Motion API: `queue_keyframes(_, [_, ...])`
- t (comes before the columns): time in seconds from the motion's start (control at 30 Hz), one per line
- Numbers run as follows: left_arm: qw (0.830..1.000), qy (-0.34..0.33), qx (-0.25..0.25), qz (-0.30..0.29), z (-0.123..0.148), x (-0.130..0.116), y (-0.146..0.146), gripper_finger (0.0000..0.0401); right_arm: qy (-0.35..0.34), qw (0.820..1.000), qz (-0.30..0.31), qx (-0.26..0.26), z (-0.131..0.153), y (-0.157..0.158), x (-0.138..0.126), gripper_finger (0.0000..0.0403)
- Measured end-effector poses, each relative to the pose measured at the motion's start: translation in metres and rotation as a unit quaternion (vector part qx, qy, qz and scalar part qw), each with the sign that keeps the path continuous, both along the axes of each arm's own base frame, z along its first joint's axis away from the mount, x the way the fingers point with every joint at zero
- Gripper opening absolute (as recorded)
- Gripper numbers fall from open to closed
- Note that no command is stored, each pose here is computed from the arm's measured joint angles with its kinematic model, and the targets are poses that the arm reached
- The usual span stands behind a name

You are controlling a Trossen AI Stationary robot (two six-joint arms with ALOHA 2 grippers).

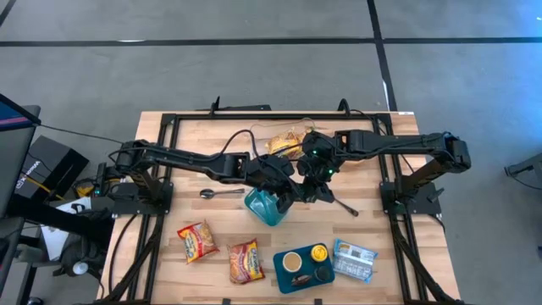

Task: Pick & Place Food Item
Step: Put the black seasoning can into the blue bin

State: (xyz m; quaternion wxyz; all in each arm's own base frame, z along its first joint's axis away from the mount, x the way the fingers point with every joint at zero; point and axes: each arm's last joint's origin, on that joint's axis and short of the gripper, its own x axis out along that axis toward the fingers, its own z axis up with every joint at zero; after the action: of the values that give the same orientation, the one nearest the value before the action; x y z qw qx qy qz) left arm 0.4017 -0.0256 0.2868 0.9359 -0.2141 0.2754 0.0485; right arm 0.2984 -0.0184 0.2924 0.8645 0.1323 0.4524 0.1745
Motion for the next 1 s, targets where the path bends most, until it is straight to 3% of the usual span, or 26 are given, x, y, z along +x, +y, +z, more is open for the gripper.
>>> queue_keyframes(0.3, [1.0,0.0,-0.021,-0.019,0.004,-0.003,0.008,0.0209,0.025,1.0,-0.007,0.001,0.0,-0.005,-0.008,0.0114])
queue_keyframes(0.57, [1.0,0.011,-0.024,-0.015,0.015,-0.015,0.01,0.0212,0.015,0.999,-0.029,-0.009,0.016,-0.019,-0.029,0.0107])
queue_keyframes(0.8, [0.999,0.018,0.023,0.045,0.031,-0.032,0.015,0.0196,-0.028,0.998,-0.055,-0.024,0.039,-0.027,-0.051,0.0109])
queue_keyframes(1.0, [0.995,-0.019,0.048,0.087,0.036,-0.046,0.015,0.0181,-0.068,0.993,-0.087,-0.036,0.055,-0.036,-0.07,0.0109])
